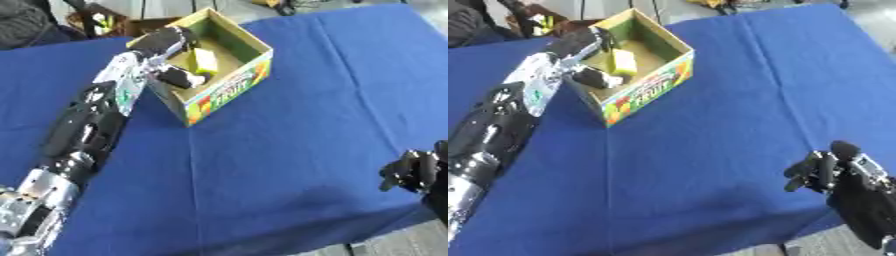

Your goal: Pick up objects on the table and place them in the box.

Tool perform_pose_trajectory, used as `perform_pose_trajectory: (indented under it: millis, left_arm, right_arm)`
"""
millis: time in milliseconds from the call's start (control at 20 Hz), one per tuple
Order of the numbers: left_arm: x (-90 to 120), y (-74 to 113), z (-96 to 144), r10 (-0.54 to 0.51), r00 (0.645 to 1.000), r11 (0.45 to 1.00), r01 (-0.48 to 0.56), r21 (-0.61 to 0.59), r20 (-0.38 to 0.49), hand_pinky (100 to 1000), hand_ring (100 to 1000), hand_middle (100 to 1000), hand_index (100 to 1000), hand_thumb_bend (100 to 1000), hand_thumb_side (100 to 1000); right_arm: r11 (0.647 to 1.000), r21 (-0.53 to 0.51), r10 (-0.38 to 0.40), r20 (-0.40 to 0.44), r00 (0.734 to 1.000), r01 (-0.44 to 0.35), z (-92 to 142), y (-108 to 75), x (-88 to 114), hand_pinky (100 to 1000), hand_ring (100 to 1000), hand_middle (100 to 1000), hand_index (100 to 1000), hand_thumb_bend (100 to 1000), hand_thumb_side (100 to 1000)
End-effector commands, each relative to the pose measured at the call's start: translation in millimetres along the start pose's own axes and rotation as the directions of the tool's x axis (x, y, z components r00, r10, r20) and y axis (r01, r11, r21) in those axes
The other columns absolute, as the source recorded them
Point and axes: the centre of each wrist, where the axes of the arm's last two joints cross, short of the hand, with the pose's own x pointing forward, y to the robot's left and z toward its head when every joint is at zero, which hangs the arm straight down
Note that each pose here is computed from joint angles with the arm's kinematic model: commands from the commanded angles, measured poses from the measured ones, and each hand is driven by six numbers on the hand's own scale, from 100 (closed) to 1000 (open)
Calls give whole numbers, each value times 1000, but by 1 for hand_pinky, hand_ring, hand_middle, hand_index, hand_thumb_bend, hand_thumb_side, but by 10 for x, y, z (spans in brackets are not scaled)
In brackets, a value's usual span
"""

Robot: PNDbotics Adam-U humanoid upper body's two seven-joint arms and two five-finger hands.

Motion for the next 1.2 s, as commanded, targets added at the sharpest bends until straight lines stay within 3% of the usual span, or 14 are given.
perform_pose_trajectory:
  millis: [50, 250, 400, 500, 600, 650, 700, 800, 950, 1200]
  left_arm:
    - [25, 161, -22, -36, 998, 999, 36, 8, 45, 821, 846, 829, 866, 895, 879]
    - [41, 237, 5, -38, 998, 999, 36, 37, 44, 871, 896, 878, 897, 957, 914]
    - [51, 292, 25, -28, 999, 998, 26, 63, 43, 867, 869, 852, 881, 922, 891]
    - [59, 425, 77, 5, 998, 990, -14, 143, 62, 862, 852, 829, 870, 905, 876]
    - [73, 619, 166, 47, 995, 969, -67, 239, 92, 845, 814, 786, 846, 848, 837]
    - [82, 718, 223, 73, 991, 953, -102, 285, 108, 822, 787, 757, 823, 753, 823]
    - [89, 820, 298, 108, 986, 931, -145, 334, 127, 814, 780, 750, 818, 733, 819]
    - [95, 992, 489, 198, 966, 871, -252, 421, 168, 778, 749, 713, 782, 602, 818]
    - [97, 1088, 785, 354, 906, 767, -422, 482, 230, 752, 713, 669, 748, 462, 838]
    - [77, 741, 1219, 648, 706, 524, -686, 505, 286, 736, 685, 642, 727, 447, 898]
  right_arm:
    - [1000, 9, 23, 13, 1000, -23, -9, 4, 68, 561, 630, 466, 387, 100, 703]
    - [1000, 3, 21, 12, 1000, -21, 4, 1, 61, 561, 630, 466, 387, 100, 703]
    - [1000, 0, 18, 12, 1000, -18, 13, -2, 57, 561, 630, 466, 387, 100, 703]
    - [1000, -11, 16, 10, 1000, -15, 31, -10, 48, 561, 629, 466, 387, 100, 703]
    - [1000, -21, 14, 8, 1000, -14, 45, -19, 43, 561, 629, 466, 387, 100, 702]
    - [1000, -26, 13, 7, 1000, -13, 51, -23, 40, 561, 628, 465, 387, 100, 702]
    - [999, -31, 12, 7, 1000, -12, 56, -27, 38, 561, 628, 465, 388, 100, 702]
    - [999, -40, 10, 5, 1000, -10, 67, -35, 33, 561, 628, 465, 388, 100, 703]
    - [999, -52, 8, 1, 1000, -8, 86, -45, 23, 561, 627, 465, 388, 100, 703]
    - [998, -70, 7, -1, 1000, -7, 93, -57, 17, 560, 626, 465, 388, 100, 709]
